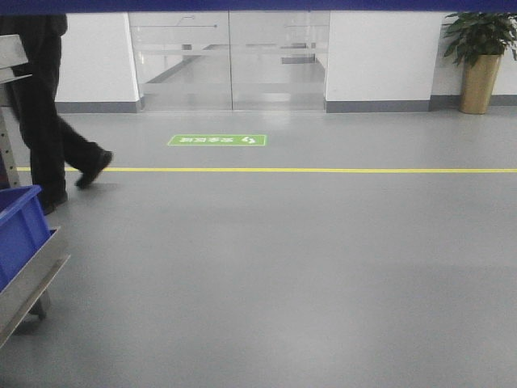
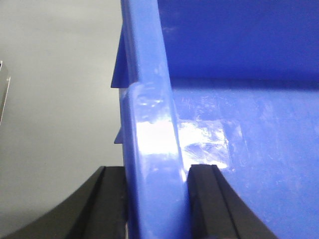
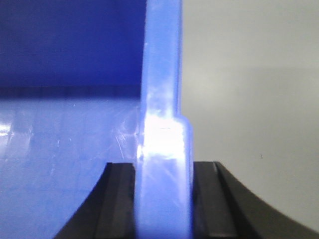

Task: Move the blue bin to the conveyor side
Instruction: 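Carry the blue bin in both grippers while driving to the table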

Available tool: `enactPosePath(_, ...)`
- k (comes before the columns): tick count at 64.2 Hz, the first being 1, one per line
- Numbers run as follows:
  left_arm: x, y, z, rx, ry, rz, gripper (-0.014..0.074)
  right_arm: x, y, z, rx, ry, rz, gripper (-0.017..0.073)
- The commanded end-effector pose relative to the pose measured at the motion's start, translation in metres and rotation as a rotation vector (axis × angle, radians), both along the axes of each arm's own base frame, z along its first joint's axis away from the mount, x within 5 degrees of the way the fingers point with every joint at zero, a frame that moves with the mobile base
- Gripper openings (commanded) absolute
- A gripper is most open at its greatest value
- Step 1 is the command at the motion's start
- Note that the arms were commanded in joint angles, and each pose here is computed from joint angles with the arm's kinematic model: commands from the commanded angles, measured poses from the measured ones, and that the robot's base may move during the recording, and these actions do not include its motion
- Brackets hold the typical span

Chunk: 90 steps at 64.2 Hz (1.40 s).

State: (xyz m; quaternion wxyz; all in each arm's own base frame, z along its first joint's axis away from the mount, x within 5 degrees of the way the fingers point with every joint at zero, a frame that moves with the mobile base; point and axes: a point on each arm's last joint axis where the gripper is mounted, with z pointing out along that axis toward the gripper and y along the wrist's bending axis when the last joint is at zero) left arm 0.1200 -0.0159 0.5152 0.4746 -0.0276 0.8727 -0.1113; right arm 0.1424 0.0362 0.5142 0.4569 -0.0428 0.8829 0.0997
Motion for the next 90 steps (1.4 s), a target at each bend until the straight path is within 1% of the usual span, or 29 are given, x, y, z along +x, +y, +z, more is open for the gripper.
enactPosePath(1,-0.0062,0.003,0.013,0.032,-0.129,0.02,-0.002,-0.0024,-0.0072,0.0131,-0.034,-0.14,-0.042,-0.008)
enactPosePath(90,-0.0061,0.003,0.0134,0.031,-0.132,0.02,-0.002,-0.0024,-0.0072,0.0131,-0.034,-0.14,-0.042,-0.008)
